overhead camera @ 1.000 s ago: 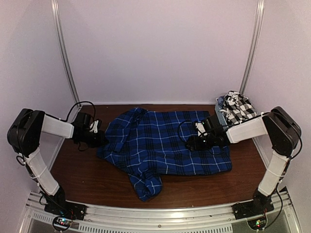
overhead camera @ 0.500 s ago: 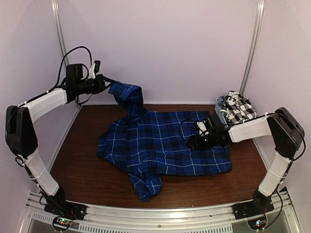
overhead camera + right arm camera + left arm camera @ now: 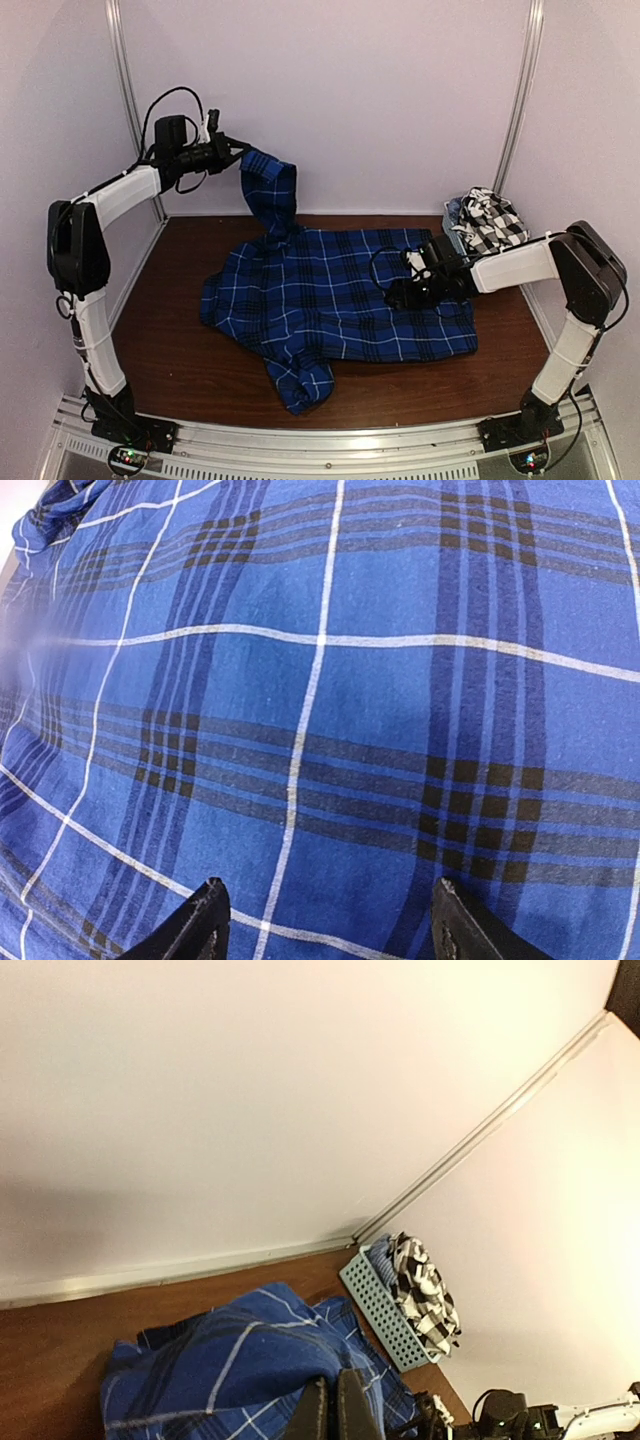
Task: Fold and stack the long sleeve shirts
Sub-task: Pick up the sleeve from the center of the board, then pass from the left arm to the right
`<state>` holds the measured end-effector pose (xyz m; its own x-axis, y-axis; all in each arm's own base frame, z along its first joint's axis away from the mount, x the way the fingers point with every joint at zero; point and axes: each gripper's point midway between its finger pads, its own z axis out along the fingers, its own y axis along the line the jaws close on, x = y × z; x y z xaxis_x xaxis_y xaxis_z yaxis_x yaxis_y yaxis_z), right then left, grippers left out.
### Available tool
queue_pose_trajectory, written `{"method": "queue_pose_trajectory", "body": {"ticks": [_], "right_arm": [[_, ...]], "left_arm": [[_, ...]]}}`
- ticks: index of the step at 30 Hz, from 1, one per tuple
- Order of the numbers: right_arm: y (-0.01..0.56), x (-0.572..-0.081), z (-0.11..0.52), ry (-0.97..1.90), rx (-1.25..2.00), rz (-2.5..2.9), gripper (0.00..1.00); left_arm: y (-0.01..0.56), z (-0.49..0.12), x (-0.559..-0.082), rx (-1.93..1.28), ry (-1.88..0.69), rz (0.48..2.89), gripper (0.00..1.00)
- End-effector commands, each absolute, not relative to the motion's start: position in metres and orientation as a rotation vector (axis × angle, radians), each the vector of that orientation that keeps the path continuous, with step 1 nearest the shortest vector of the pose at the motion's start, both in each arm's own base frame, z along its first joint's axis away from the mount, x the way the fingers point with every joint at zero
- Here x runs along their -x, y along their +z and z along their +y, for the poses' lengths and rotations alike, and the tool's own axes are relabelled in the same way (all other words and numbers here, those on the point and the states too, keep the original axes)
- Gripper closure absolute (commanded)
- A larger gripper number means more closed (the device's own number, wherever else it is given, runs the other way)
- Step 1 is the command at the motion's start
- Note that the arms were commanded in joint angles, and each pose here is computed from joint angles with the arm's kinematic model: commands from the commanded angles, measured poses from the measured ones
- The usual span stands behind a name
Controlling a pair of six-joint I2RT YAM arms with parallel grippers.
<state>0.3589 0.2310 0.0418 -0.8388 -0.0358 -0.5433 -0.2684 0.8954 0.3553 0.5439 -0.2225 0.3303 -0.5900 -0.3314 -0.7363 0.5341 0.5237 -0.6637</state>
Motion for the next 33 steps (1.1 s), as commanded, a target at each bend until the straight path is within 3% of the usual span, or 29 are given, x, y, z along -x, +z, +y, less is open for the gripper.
{"method": "queue_pose_trajectory", "body": {"ticks": [1, 9, 21, 33], "right_arm": [[0.051, -0.367, 0.224, 0.554, 0.187, 2.490, 0.30], [0.044, -0.370, 0.224, 0.554, 0.181, 2.502, 0.30], [0.051, -0.375, 0.236, 0.630, 0.204, 2.479, 0.30], [0.222, -0.407, 0.307, 1.120, 0.305, 2.064, 0.17]], "left_arm": [[0.422, -0.234, -0.534, -0.329, -1.245, 1.632, 1.00], [0.445, -0.243, -0.534, -0.421, -1.303, 1.562, 1.00], [0.412, -0.279, -0.541, -0.497, -1.425, 1.599, 1.00], [0.352, -0.344, -0.519, -0.508, -1.466, 1.740, 1.00]]}}
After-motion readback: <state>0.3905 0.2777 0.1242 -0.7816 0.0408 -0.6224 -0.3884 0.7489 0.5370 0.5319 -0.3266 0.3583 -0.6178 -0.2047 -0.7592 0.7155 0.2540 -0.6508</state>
